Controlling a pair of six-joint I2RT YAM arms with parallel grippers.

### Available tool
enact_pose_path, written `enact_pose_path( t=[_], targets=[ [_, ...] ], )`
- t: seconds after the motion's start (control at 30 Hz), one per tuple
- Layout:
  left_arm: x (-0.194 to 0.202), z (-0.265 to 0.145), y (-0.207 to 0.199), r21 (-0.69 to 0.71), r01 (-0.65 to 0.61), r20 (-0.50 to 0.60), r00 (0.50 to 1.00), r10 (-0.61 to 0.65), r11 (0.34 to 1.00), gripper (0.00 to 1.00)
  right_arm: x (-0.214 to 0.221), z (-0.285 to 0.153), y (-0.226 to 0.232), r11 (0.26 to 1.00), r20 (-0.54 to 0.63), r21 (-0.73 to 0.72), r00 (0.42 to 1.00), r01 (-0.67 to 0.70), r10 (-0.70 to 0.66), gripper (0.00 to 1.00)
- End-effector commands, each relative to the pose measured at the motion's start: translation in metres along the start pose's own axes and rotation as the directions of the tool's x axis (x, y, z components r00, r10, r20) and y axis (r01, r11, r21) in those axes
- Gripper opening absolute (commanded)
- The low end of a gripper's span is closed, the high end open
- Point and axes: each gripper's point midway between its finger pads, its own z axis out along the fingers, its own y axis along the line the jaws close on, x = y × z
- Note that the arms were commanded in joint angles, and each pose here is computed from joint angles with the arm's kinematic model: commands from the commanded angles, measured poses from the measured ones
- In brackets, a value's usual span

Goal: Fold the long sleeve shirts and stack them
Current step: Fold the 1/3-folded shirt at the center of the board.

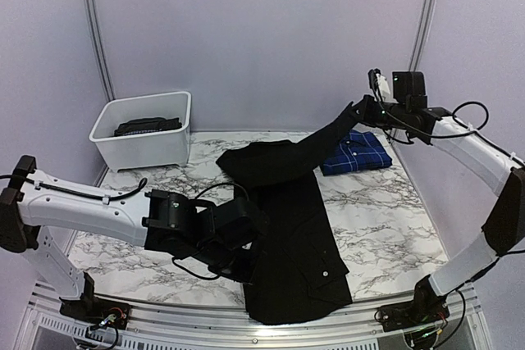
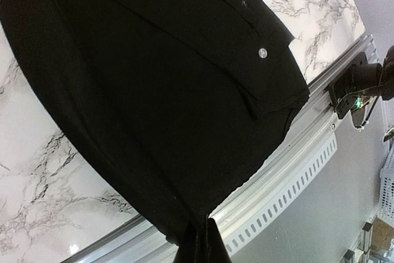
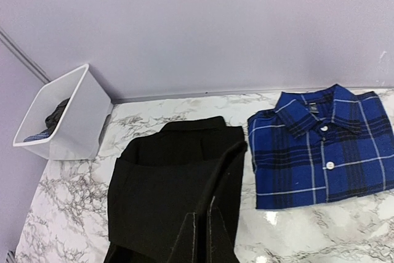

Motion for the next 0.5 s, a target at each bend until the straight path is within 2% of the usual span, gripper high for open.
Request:
enact_pose_path(
  t=[0.0, 0.17, 0.37, 0.47],
  targets=[
    [0.006, 0.007, -0.01, -0.009, -0.118, -0.073, 0.99, 0.117, 0.993, 0.0, -0.016, -0.021, -0.024, 0.996, 0.017, 0.09, 1.0, 0.011, -0.013, 0.0],
    [0.016, 0.027, -0.02, 0.019, -0.141, -0.154, 0.978, 0.142, 0.99, 0.0, -0.015, -0.031, -0.036, 0.992, 0.026, 0.122, 1.0, 0.008, -0.011, 0.0],
    [0.032, 0.045, -0.011, 0.001, -0.139, -0.225, 0.965, 0.136, 0.99, 0.0, 0.0, -0.031, -0.035, 0.995, -0.005, 0.104, 1.0, 0.009, -0.009, 0.0],
    [0.031, 0.045, -0.012, 0.0, -0.14, -0.22, 0.966, 0.136, 0.99, 0.14, 0.015, -0.027, -0.04, 0.995, -0.035, 0.104, 0.999, 0.007, -0.003, 0.0]
  ],
)
